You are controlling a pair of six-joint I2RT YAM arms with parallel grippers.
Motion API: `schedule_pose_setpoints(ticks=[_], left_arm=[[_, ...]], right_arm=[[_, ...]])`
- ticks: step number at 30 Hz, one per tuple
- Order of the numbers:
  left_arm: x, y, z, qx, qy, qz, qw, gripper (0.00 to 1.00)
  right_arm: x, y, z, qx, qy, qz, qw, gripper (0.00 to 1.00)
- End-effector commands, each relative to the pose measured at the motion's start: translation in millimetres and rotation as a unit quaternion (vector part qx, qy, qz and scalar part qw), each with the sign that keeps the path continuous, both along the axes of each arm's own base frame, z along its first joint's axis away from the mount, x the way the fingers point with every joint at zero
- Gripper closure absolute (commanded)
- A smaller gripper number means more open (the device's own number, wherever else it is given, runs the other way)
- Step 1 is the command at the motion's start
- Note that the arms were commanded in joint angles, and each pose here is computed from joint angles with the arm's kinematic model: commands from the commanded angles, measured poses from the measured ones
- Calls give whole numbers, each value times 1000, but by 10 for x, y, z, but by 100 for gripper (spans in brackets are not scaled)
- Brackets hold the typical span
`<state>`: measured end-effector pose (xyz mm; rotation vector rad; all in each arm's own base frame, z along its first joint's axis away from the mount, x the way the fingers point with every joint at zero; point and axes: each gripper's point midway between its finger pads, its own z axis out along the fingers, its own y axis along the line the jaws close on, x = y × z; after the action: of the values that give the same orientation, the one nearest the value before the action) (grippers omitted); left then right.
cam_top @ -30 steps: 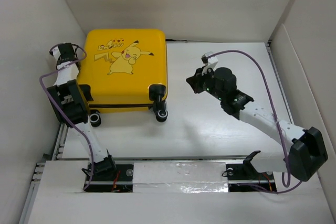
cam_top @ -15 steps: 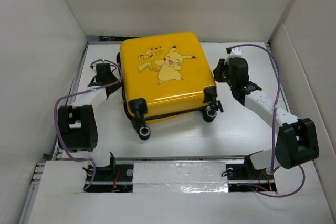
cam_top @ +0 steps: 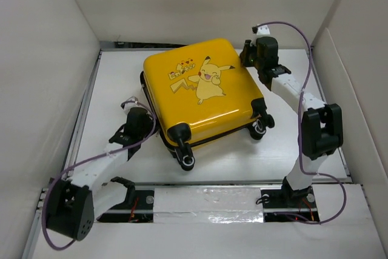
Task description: Pack the luggage
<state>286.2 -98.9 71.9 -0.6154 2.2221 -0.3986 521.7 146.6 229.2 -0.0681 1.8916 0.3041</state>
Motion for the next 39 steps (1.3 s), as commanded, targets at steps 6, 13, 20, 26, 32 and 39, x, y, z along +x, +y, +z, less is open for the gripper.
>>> schedule_pose_setpoints(ticks=[6,13,20,26,32,39], left_arm=[[135,298,1725,-56,-265,107,957,61],[595,222,2742,-91,-371,108,918,39],[2070,222,3053,-80,-345,61,933,27],[3119,475,2448,-3,-217,-15,976,31],[3420,538,1507,-9,-127,-74,989,33],[3544,528,1127,-24,-114,-125,985,32]], right_arm=[[-424,323,733,22,-32,75,996,69],[-1693,191,1073,58,-96,93,989,90],[-3093,368,297,73,13,201,977,100],[-3537,269,-13,53,88,204,973,98],[-3307,383,-499,30,143,144,979,91],[-2884,238,-918,-22,164,54,985,89]])
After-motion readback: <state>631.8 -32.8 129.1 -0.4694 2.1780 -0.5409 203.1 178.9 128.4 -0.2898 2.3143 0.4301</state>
